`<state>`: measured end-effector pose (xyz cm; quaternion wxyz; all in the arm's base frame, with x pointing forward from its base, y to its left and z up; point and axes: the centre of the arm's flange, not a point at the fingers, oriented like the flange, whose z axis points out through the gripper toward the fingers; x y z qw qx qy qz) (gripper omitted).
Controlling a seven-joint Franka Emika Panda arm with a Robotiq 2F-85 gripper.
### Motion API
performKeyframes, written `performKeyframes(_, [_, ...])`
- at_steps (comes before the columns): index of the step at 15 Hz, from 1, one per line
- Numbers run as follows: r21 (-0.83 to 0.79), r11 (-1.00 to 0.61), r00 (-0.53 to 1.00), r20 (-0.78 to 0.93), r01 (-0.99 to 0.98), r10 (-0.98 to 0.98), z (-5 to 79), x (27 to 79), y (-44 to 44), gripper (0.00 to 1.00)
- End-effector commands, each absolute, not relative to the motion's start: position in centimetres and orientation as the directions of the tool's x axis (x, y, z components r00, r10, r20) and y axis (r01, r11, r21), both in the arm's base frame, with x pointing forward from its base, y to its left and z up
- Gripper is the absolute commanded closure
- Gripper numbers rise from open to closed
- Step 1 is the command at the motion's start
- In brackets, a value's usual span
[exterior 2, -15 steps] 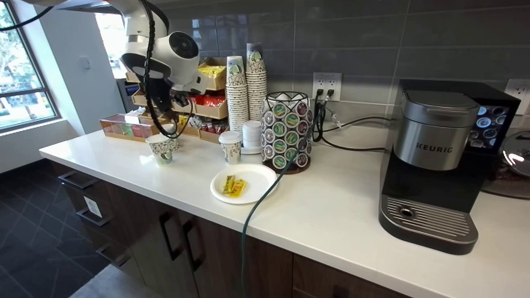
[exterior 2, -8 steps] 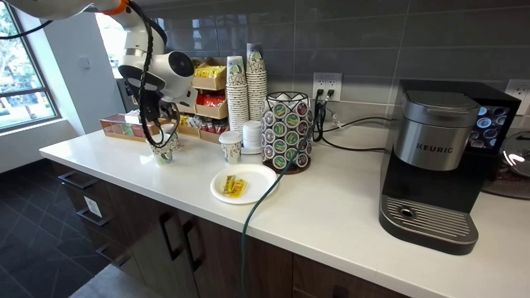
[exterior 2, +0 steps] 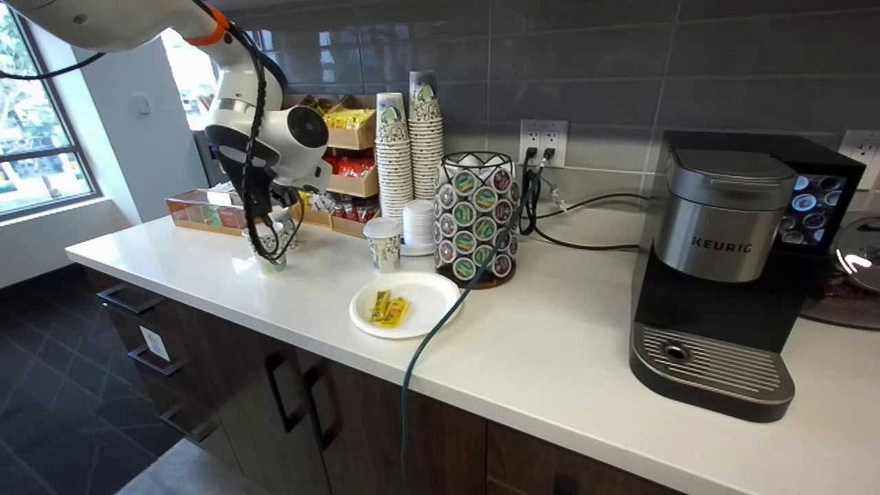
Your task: Put the red sachet in the coffee cup at the front of the counter.
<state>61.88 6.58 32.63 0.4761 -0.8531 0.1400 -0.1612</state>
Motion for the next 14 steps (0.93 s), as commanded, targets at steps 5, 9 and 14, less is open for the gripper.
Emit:
performKeyframes(5, [-0.855, -0.518, 0.909, 0.203, -0.016, -0.363, 32.8, 60.7, 6.0, 0.37])
performKeyframes(9, [-0.815, -0.578, 0.937, 0.183, -0.026, -0.299, 38.3, 56.8, 5.9, 0.07])
performKeyframes(14, [-0.706, -0.688, 0.857, 0.237, -0.172, -0.457, 44.9, 50.8, 1.6, 0.0])
